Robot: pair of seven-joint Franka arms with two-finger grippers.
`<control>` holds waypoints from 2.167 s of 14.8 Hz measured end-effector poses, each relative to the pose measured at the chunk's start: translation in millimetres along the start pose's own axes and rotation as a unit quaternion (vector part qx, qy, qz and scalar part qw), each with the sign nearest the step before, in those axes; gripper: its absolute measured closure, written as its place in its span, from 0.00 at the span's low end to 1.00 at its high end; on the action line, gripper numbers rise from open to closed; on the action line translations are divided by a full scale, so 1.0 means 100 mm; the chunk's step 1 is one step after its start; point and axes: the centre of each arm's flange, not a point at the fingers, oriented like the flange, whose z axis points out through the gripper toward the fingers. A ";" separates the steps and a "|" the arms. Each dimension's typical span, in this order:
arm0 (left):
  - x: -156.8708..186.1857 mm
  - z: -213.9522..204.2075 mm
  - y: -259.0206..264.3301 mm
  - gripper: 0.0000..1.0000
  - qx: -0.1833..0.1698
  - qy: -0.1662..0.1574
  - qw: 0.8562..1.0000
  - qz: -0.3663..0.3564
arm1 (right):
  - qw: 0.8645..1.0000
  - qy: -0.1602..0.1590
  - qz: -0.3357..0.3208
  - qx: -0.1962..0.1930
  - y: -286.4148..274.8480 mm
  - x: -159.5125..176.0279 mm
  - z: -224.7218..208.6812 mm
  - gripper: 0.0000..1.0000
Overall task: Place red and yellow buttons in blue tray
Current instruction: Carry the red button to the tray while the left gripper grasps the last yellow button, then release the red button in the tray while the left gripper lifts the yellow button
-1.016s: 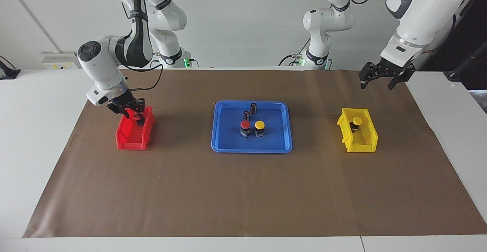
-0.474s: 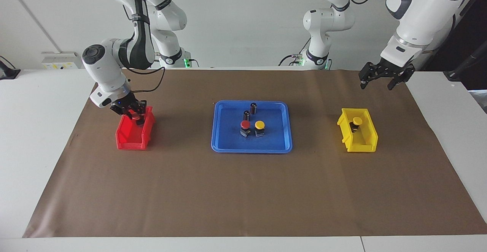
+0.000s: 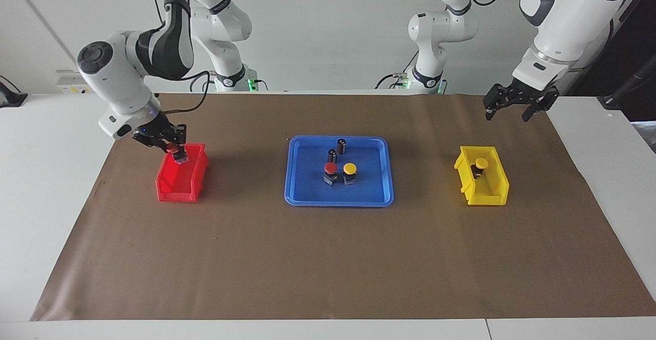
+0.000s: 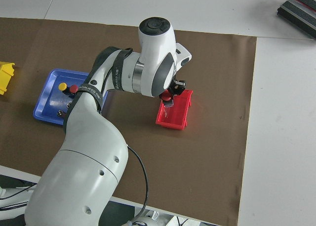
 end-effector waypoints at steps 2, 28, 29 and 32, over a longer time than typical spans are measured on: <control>0.00 0.08 -0.01 0.00 0.000 0.005 1.000 -0.001 | 1.000 0.015 0.024 -0.003 -0.65 0.19 -0.15 0.59; -0.15 2.11 -0.36 0.30 -0.001 0.018 0.999 -0.032 | 0.992 0.077 0.096 0.021 -3.11 0.07 1.31 0.31; -0.15 2.12 -0.39 0.30 -0.001 0.017 0.999 -0.033 | 0.992 0.076 0.099 0.020 -3.09 0.12 1.19 0.22; -0.16 2.14 -0.41 0.41 -0.001 0.015 0.999 -0.034 | 0.990 0.073 0.123 -0.001 -2.74 0.35 0.58 0.00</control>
